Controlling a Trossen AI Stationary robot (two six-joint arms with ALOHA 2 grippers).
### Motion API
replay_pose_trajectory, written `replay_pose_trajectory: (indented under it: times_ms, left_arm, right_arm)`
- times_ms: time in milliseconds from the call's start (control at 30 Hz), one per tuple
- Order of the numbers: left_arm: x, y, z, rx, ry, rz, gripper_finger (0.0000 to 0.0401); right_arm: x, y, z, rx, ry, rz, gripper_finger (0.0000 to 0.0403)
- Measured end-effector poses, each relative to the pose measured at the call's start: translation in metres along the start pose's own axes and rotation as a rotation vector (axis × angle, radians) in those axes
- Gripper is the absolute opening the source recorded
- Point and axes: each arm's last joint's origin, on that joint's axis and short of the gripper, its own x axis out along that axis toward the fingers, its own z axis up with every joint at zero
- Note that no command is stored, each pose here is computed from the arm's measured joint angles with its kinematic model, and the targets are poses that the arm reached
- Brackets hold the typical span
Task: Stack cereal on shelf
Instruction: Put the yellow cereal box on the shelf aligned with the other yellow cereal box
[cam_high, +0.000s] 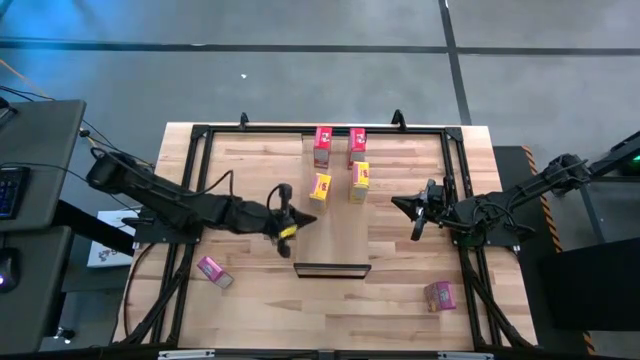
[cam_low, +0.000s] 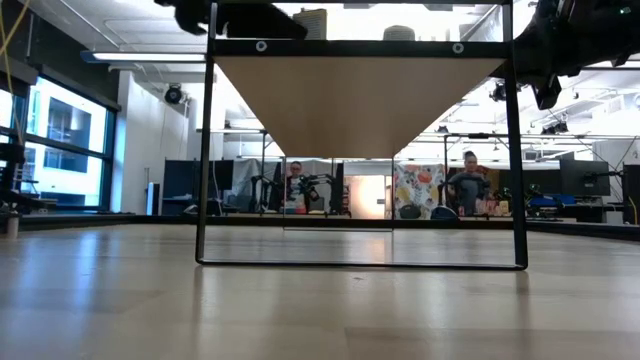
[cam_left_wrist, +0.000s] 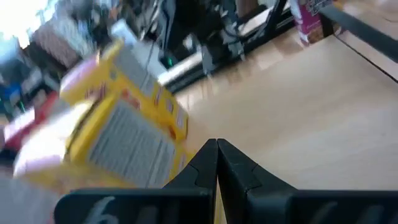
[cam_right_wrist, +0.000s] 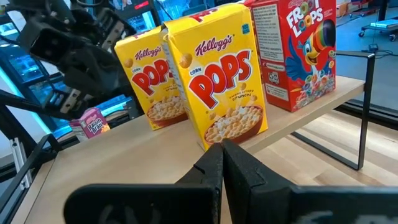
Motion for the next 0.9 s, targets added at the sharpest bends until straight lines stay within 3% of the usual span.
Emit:
replay_pose_trajectory:
  times_ms: [333, 900]
  left_arm:
    - [0.004, 0.008, 0.0, 0.289, -0.032, 0.02, 0.0]
    - [0.037, 0.034, -0.026, 0.256, -0.029, 0.045, 0.0]
  right_arm:
    - [0.0, 0.0, 0.0, -0.007, -0.001, -0.009, 0.0]
    - [0.0, -0.001, 0.0, -0.005, -0.007, -0.029, 0.0]
